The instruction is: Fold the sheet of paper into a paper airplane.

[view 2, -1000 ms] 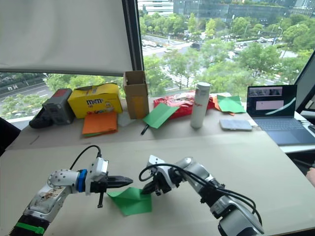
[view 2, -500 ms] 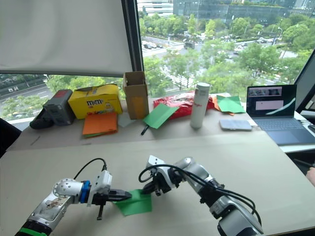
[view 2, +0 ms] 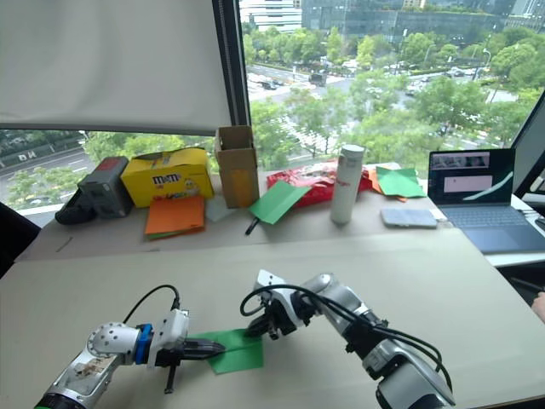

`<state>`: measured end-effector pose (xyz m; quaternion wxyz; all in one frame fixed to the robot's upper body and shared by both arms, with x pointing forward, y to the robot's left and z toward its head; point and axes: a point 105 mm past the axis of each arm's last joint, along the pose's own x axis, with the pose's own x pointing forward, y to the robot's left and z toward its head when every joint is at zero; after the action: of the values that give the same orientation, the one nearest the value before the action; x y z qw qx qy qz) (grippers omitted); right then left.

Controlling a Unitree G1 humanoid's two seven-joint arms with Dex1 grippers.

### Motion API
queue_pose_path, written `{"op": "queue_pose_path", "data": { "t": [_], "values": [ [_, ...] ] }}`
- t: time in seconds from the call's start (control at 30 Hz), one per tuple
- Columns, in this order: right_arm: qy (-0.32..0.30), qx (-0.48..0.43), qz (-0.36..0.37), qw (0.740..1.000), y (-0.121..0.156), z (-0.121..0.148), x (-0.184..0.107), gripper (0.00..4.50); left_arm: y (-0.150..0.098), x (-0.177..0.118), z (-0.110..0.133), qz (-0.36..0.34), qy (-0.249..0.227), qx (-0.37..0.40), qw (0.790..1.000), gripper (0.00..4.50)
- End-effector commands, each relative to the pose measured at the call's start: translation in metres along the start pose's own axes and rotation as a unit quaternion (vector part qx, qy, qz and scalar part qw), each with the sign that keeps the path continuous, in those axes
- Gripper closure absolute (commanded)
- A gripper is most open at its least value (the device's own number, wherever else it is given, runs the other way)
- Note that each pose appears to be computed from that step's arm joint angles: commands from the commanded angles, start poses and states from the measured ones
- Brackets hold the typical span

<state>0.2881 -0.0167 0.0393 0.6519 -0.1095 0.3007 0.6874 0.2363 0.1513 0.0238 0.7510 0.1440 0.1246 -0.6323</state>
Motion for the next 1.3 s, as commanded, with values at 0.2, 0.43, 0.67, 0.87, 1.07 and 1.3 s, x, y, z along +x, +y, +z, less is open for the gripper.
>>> {"op": "queue_pose_path", "data": {
  "t": [0.2, 0.43, 0.67, 0.87, 1.07, 1.3],
  "values": [
    [0.107, 0.055, -0.075, 0.990, -0.014, -0.066, -0.008, 4.50, -0.007, 0.000, -0.036, 0.011, 0.016, -0.111, 0.994, 4.48],
    [0.075, 0.051, -0.103, 0.991, -0.016, -0.056, -0.017, 2.97, -0.010, 0.003, -0.042, -0.013, 0.034, -0.112, 0.993, 4.50],
    [-0.113, -0.022, -0.151, 0.982, -0.010, 0.032, -0.061, 2.30, -0.013, 0.008, -0.040, -0.024, 0.032, -0.108, 0.993, 4.50],
    [-0.170, -0.099, -0.198, 0.960, 0.006, 0.050, -0.069, 3.13, -0.007, 0.011, -0.031, -0.028, 0.023, -0.102, 0.994, 4.50],
    [-0.118, -0.215, -0.156, 0.957, 0.036, 0.022, -0.025, 4.45, -0.005, 0.009, -0.028, -0.037, 0.026, -0.097, 0.994, 4.50],
    [-0.117, -0.234, -0.135, 0.956, 0.036, 0.012, 0.002, 4.45, -0.004, 0.004, -0.028, -0.048, 0.036, -0.094, 0.994, 4.50]
  ]
}}
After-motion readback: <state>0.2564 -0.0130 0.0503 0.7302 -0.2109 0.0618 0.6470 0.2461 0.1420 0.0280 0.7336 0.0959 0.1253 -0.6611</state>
